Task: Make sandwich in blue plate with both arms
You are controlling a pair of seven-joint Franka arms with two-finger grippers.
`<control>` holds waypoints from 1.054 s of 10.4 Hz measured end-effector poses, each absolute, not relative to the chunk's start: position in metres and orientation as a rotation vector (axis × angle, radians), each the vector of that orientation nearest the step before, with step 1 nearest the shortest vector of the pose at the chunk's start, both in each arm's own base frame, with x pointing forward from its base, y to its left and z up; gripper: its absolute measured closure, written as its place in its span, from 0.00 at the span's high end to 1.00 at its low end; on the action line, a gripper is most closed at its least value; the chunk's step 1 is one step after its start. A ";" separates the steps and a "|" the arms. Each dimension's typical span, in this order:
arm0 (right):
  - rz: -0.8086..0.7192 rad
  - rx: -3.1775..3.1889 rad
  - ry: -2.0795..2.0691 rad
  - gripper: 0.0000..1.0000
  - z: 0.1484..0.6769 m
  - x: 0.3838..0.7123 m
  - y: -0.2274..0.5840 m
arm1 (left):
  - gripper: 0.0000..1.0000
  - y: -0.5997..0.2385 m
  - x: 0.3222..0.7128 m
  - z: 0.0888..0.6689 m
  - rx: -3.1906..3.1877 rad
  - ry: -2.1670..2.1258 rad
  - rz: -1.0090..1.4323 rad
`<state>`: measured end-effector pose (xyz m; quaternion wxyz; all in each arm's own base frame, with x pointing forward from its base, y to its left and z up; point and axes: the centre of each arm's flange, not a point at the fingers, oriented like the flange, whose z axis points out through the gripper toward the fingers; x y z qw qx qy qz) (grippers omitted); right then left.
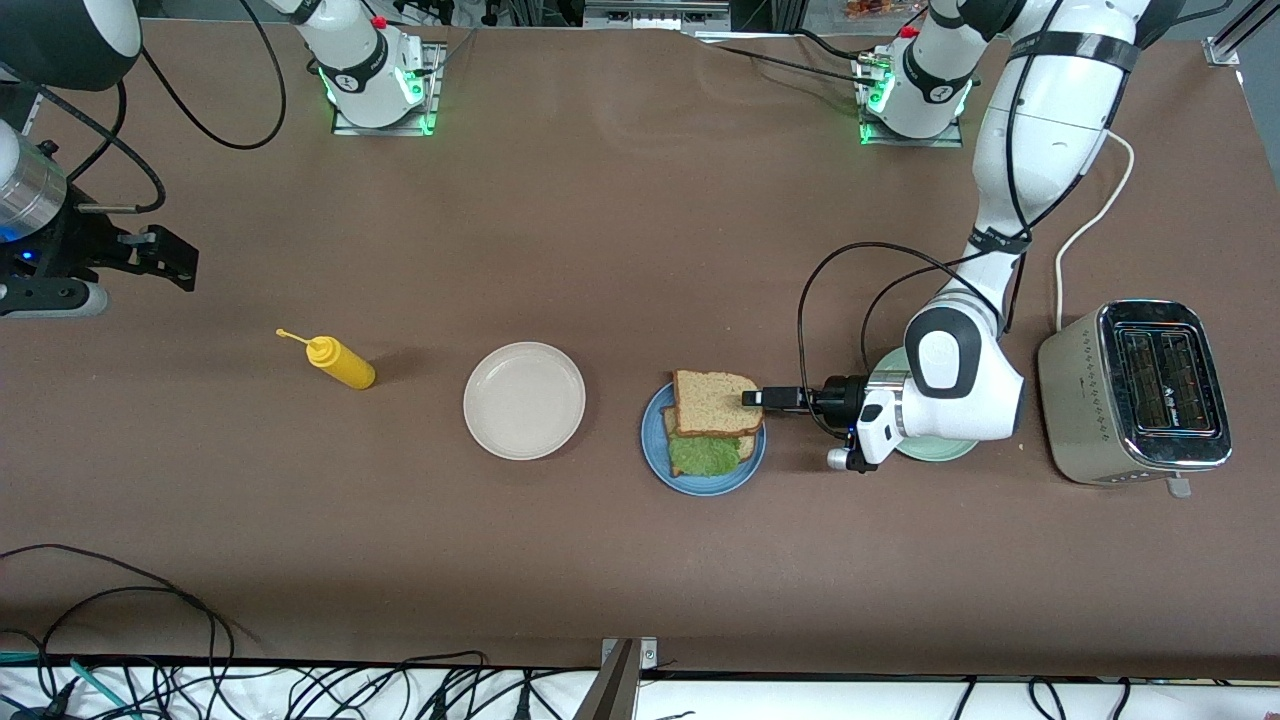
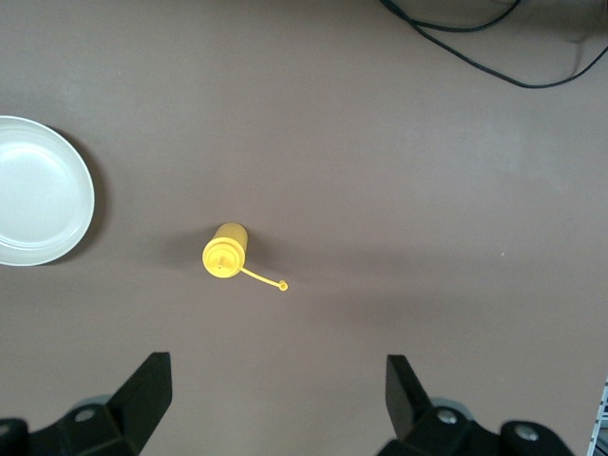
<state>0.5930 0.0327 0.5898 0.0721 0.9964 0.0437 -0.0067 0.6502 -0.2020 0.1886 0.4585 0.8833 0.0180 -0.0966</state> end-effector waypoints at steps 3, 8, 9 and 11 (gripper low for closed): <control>-0.017 2.994 0.132 1.00 0.590 0.593 0.033 | 0.77 -0.201 0.651 0.190 2.175 0.043 -0.233; -0.018 2.995 0.130 1.00 0.590 0.593 0.032 | 1.00 -0.167 0.671 0.231 2.180 0.040 -0.137; -0.018 2.995 0.128 1.00 0.589 0.594 0.031 | 1.00 -0.162 0.672 0.253 2.233 -0.025 -0.114; -0.021 3.007 0.119 1.00 0.589 0.594 0.029 | 1.00 -0.152 0.670 0.307 2.425 -0.152 -0.100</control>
